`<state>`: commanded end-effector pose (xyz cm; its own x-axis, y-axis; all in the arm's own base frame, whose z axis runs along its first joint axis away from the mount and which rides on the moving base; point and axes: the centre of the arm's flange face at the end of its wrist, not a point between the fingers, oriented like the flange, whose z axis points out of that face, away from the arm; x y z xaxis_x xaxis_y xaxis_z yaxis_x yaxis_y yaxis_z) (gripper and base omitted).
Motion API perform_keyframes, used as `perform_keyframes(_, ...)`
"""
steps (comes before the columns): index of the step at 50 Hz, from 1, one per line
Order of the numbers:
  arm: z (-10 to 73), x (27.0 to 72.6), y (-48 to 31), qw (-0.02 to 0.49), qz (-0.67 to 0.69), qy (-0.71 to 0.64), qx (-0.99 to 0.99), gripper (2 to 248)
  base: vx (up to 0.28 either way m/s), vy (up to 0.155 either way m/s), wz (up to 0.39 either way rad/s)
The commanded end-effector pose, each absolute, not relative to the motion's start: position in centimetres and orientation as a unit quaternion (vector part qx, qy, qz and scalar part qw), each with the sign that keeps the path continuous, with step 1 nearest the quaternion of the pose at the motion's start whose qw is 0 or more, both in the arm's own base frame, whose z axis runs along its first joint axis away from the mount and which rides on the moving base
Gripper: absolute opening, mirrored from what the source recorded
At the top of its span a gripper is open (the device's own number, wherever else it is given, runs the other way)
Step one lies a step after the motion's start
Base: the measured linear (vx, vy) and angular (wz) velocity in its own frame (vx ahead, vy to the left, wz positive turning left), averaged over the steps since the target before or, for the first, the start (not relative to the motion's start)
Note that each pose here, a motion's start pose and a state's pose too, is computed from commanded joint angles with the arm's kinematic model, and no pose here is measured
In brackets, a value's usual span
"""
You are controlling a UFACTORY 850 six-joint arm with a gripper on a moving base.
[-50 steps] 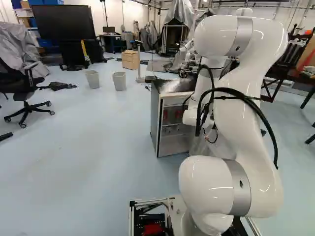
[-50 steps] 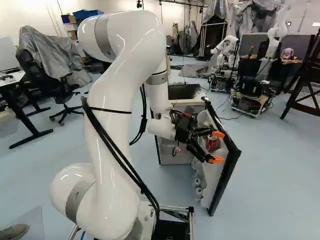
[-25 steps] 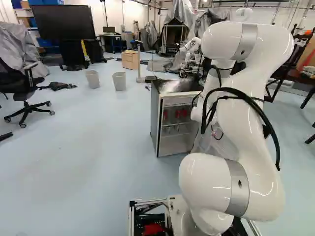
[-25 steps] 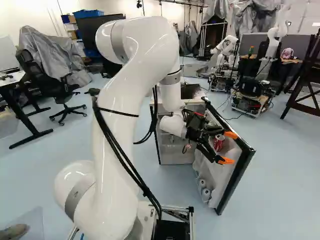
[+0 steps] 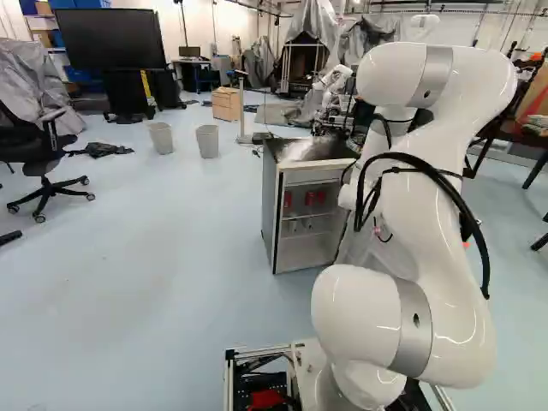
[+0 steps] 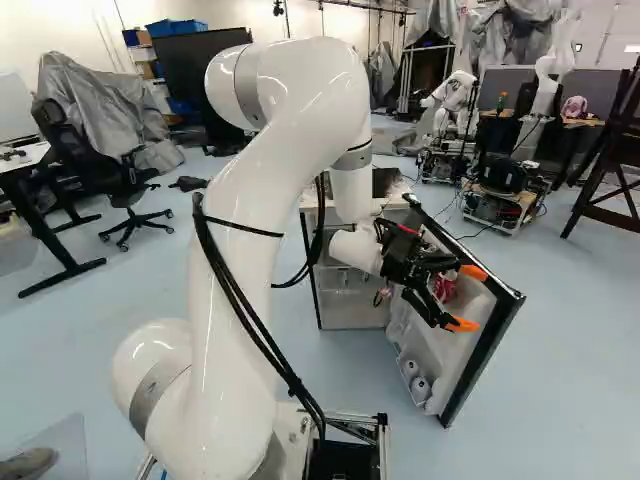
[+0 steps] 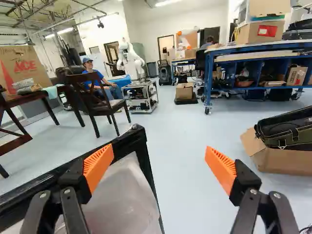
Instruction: Grab a drink from the fridge
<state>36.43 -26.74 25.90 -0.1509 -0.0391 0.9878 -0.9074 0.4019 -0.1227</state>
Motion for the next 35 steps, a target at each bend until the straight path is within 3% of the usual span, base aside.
perform_keyframes(35, 26.3, 32.5, -20.2, 0.476, 0.471, -0.522, 0.528, 247, 0.000, 0.000, 0.000)
